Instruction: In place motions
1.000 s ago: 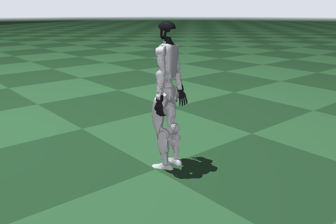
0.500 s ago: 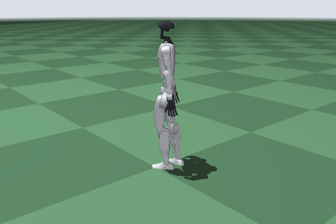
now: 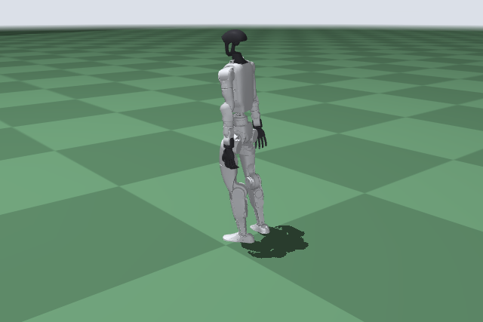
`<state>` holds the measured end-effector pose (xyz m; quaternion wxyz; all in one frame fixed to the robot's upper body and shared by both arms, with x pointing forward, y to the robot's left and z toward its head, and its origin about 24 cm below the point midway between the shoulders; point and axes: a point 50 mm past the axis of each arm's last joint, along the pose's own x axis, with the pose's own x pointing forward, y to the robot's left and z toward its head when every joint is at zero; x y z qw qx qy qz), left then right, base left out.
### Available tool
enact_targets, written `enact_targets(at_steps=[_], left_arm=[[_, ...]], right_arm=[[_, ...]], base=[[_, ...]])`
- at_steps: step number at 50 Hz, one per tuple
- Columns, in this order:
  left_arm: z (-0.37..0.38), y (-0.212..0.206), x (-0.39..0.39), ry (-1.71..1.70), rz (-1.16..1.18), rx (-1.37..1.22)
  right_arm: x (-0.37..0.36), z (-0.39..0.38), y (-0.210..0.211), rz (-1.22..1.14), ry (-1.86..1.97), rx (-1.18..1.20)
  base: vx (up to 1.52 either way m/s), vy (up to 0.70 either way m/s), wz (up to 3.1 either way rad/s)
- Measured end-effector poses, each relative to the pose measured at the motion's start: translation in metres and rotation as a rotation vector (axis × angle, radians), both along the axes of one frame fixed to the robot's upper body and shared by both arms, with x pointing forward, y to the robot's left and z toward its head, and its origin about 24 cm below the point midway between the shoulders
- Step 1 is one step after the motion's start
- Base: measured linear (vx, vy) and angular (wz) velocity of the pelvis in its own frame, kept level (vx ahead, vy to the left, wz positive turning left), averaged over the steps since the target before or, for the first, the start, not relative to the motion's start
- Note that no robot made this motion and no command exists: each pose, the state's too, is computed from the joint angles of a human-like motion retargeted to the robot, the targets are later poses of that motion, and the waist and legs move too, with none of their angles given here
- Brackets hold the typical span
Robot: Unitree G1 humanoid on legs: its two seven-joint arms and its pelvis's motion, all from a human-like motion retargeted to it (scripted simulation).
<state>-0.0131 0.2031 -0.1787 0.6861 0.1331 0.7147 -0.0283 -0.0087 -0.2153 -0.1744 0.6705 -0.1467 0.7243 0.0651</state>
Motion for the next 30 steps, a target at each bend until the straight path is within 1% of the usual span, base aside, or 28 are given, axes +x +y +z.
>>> enact_targets(at_steps=[5, 10, 18, 30], left_arm=[[0.0, -0.001, -0.006, 0.023, 0.019, -0.026], [-0.001, -0.01, -0.005, -0.02, 0.065, -0.027], [-0.002, -0.012, -0.001, -0.03, -0.04, -0.048], [-0.001, -0.007, 0.0, -0.044, -0.022, -0.041]], right_arm=[[-0.017, 0.001, 0.001, -0.063, 0.07, 0.006], [-0.014, 0.002, -0.006, -0.086, 0.066, 0.0], [-0.019, 0.004, -0.011, -0.156, 0.08, -0.023], [-0.018, 0.004, -0.01, -0.114, 0.066, -0.029]], base=[[0.09, -0.29, -0.46], [0.03, -0.13, -0.02], [0.02, -0.06, -0.06], [0.0, 0.03, 0.08]])
